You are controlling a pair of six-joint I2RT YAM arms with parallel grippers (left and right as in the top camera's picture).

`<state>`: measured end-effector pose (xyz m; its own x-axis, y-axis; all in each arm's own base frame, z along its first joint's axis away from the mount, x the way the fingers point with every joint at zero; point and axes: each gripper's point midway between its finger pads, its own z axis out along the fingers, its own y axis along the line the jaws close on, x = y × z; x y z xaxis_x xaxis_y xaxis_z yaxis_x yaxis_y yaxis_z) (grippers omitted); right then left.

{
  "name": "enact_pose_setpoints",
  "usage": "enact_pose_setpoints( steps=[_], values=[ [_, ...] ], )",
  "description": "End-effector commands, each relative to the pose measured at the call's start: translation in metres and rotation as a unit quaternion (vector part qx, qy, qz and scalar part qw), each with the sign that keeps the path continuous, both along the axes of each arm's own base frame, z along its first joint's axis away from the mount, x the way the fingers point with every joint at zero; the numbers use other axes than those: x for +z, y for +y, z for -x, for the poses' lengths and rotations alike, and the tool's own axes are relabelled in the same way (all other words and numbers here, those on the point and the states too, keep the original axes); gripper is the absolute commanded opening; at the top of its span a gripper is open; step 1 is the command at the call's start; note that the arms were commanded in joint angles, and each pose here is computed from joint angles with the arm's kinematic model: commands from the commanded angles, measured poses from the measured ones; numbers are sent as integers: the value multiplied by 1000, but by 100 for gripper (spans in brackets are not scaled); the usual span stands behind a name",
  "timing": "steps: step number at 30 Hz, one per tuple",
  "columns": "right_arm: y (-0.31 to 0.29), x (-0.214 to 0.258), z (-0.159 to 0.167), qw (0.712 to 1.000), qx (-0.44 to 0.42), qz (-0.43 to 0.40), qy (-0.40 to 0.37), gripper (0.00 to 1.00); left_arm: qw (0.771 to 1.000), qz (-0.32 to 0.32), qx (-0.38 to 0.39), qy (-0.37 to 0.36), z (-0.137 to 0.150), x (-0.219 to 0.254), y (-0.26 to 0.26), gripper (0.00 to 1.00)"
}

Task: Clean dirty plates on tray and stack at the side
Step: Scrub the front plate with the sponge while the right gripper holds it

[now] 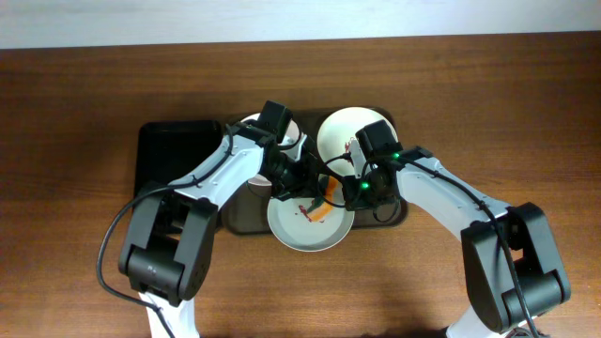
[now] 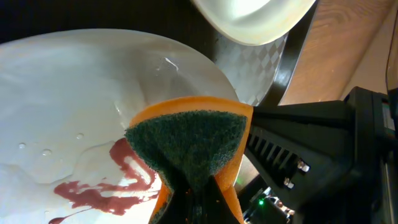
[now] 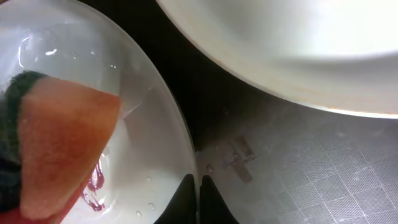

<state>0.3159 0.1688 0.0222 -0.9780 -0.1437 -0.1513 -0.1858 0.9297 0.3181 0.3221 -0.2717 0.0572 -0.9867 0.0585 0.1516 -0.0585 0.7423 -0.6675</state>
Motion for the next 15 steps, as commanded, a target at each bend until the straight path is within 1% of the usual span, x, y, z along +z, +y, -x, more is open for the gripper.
enact_pose_setpoints(
  steps=[1,6,9,10,13,15],
  values=[
    [2,2,-6,1000,0,3,-7,4,999,20,1,32,11,-1,-3,0],
    [2,2,-6,1000,-1,3,-7,4,998,31,8,55,23,-15,-3,0],
    [2,2,-6,1000,-1,3,-7,4,998,25,12,59,29,-26,1,0],
    [2,2,-6,1000,-1,3,-7,4,998,10,15,53,28,-32,5,0],
    [2,2,-5,1000,-1,3,-6,4,997,-62,28,23,19,-51,25,0],
    [2,2,-5,1000,-1,4,-5,4,995,-91,36,10,14,-57,35,0]
  ],
)
